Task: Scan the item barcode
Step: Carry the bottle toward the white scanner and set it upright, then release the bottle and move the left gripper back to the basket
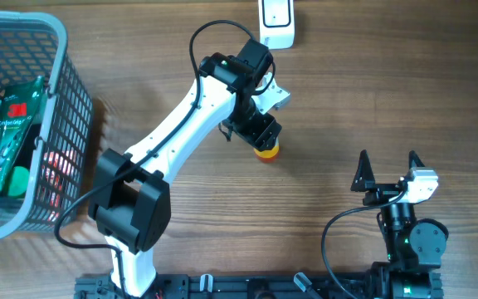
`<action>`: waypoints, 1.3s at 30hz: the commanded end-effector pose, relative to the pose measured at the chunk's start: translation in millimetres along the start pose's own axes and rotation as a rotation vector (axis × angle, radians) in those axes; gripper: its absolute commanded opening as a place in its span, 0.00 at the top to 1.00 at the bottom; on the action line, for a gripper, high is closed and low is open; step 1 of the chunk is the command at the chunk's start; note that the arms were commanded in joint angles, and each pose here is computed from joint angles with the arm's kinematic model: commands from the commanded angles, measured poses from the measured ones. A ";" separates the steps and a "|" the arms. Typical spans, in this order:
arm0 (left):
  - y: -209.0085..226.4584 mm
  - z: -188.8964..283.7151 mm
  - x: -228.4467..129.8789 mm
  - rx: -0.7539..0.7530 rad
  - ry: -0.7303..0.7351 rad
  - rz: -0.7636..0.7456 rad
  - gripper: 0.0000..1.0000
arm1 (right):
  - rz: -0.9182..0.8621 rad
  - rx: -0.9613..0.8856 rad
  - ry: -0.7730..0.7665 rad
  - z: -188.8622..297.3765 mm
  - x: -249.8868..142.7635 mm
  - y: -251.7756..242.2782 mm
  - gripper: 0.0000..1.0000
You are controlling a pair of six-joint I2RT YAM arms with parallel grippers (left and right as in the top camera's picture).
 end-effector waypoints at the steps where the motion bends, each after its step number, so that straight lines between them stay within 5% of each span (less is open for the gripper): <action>1: 0.7 -1.0 0.9 -0.010 -0.007 -0.017 0.26 | 0.018 -0.015 -0.008 0.2 0.4 -2.3 0.00; 8: 1.0 3.6 4.8 0.002 -0.028 -0.024 0.00 | 0.018 -0.015 -0.008 0.2 0.4 -2.3 0.00; 15: 3.9 52.6 13.3 0.147 -0.094 -0.001 0.00 | 0.019 -0.015 -0.008 0.2 0.4 -2.3 0.00; 25: 29.2 168.0 10.2 0.593 -0.340 0.104 0.00 | 0.018 -0.015 -0.008 0.2 0.4 -2.3 0.00; 29: 61.8 210.5 -7.2 0.760 -0.431 0.274 0.00 | 0.018 -0.015 -0.008 0.2 0.4 -2.3 0.00; 39: 175.9 322.8 -107.7 0.939 -0.896 1.086 0.00 | 0.018 -0.015 -0.008 0.2 0.4 -2.3 0.00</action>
Point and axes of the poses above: each gripper's point midway between its finger pads, its own z axis back along the fingers, its own y axis along the line the jaws close on, x = y × z, the point moved 4 cm from there along z, back along the fingers, and after that the axes turned 9 degrees about -z, right-handed, at the moved point
